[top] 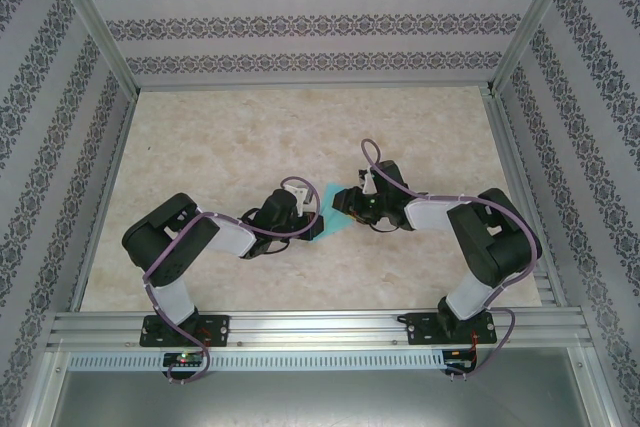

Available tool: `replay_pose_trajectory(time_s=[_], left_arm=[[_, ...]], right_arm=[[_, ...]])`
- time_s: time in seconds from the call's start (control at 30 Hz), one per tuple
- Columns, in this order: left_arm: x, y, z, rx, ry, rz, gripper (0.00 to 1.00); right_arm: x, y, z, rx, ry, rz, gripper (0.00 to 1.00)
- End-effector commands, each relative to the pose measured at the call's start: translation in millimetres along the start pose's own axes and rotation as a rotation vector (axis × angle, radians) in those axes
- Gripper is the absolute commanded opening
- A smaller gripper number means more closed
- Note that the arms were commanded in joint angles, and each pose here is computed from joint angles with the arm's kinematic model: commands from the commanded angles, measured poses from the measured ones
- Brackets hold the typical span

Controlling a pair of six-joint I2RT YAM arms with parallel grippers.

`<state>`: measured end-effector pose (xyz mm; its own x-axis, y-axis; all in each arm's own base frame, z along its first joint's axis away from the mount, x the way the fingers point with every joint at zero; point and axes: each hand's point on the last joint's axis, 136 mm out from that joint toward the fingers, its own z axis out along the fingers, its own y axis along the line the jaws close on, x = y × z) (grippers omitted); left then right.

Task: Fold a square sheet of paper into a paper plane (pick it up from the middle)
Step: Fourth fold the wing at the center of the table.

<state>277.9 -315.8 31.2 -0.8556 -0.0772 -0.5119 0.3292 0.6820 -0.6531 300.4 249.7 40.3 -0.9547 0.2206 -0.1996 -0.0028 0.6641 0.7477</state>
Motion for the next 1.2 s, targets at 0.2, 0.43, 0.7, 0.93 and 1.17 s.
replay_pose_trajectory(time_s=[0.2,0.43,0.7,0.93,1.17], left_arm=[[-9,-4,0,0.034,-0.014,-0.005,0.17],[-4,-8,3,0.050,0.028,0.032,0.26],[-12,-11,-5,0.028,0.014,0.070,0.29],[-23,-8,-35,-0.063,-0.038,0.090,0.35],[-34,-24,-43,-0.031,-0.057,0.034,0.34]], right_arm=[[-2,-4,8,0.052,0.012,-0.006,0.46],[0,-13,10,0.092,0.016,0.025,0.47],[2,-25,10,0.153,0.024,0.048,0.48],[6,-36,11,0.220,0.045,0.056,0.48],[14,-45,12,0.303,0.085,0.034,0.48]])
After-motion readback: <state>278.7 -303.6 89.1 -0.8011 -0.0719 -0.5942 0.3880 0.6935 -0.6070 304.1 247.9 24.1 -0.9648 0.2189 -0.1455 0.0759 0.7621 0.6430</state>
